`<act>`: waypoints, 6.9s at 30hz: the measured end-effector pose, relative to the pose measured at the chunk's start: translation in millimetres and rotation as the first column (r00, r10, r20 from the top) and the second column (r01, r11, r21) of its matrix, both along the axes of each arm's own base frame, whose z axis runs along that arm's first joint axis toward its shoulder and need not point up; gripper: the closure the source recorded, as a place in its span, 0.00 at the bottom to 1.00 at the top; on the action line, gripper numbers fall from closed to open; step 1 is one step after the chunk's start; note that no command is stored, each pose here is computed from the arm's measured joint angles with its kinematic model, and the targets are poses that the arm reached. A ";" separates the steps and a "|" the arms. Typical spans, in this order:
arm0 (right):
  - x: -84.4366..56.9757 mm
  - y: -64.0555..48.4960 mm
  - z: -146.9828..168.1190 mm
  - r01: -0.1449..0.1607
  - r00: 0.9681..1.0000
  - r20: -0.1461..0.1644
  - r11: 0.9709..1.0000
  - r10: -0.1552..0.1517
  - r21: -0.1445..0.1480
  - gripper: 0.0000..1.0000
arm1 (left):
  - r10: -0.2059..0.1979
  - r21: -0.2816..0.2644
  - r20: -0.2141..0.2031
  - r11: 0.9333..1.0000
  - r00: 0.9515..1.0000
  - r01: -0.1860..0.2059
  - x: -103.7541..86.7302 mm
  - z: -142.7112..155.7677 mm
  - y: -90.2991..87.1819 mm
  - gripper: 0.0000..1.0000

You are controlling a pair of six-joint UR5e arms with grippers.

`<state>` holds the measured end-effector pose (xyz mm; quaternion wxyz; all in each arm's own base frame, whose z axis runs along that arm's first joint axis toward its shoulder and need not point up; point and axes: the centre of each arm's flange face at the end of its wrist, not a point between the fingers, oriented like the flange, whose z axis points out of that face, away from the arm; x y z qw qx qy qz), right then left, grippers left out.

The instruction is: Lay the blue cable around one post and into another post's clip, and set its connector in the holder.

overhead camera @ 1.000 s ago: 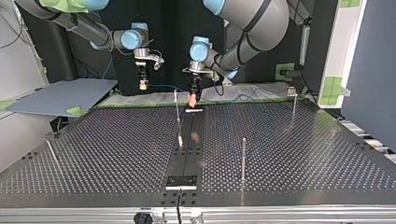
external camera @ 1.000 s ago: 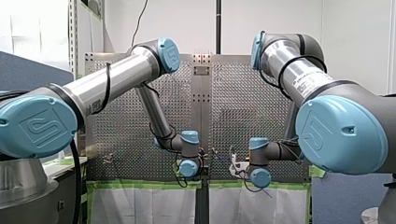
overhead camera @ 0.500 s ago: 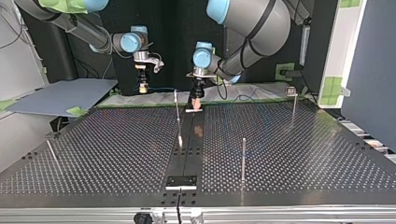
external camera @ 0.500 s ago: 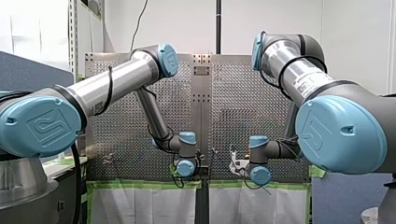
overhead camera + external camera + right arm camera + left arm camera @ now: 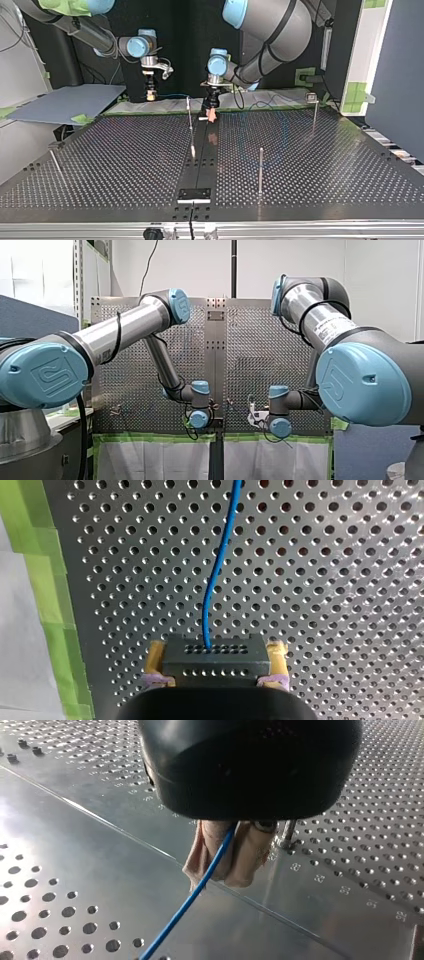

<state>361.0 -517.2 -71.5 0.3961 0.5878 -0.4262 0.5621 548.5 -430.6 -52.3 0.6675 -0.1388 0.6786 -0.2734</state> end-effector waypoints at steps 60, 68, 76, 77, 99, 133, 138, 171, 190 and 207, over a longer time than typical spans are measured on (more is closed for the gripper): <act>-24.6 -56.5 -3.9 0.046 0.998 -0.039 0.998 -0.044 0.049 1.00 | -0.091 0.342 -0.165 0.929 0.982 0.144 -12.3 -8.8 11.8 0.00; -24.5 -56.3 -4.2 0.045 0.998 -0.039 0.998 -0.043 0.051 1.00 | -0.092 0.407 -0.224 0.896 0.970 0.178 -37.8 4.9 25.7 0.00; -24.6 -55.7 -5.1 0.045 0.998 -0.040 0.997 -0.042 0.056 1.00 | -0.102 0.420 -0.236 0.886 0.966 0.196 -49.0 4.5 24.6 0.00; -24.6 -55.6 -5.3 0.045 0.998 -0.040 0.997 -0.042 0.056 1.00 | -0.102 0.421 -0.236 0.886 0.966 0.197 -49.4 4.4 24.4 0.00; -25.3 -55.7 -6.3 0.046 0.998 -0.039 0.997 -0.044 0.057 1.00 | -0.157 0.389 -0.149 0.898 0.976 0.204 -67.0 46.7 20.4 0.00; -27.7 -57.4 -8.2 0.039 0.999 -0.026 0.998 -0.037 0.057 1.00 | -0.241 0.406 -0.201 0.861 0.950 0.305 -85.1 47.7 6.6 0.00; -28.3 -57.5 -9.1 0.037 0.999 -0.024 0.998 -0.036 0.058 1.00 | -0.254 0.407 -0.196 0.858 0.947 0.314 -85.4 50.8 4.7 0.00; -28.6 -57.2 -11.4 0.037 0.999 -0.016 0.997 -0.036 0.061 1.00 | -0.308 0.425 -0.184 0.831 0.933 0.358 -90.7 55.7 -4.9 0.00; -28.7 -56.8 -12.6 0.037 0.999 -0.014 0.997 -0.036 0.063 1.00 | -0.303 0.431 -0.189 0.829 0.934 0.357 -92.4 55.9 -4.3 0.00; -34.2 -60.0 -13.1 0.046 0.999 -0.007 0.997 -0.046 0.065 1.00 | -0.313 0.489 -0.232 0.781 0.921 0.389 -177.2 109.3 -34.1 0.00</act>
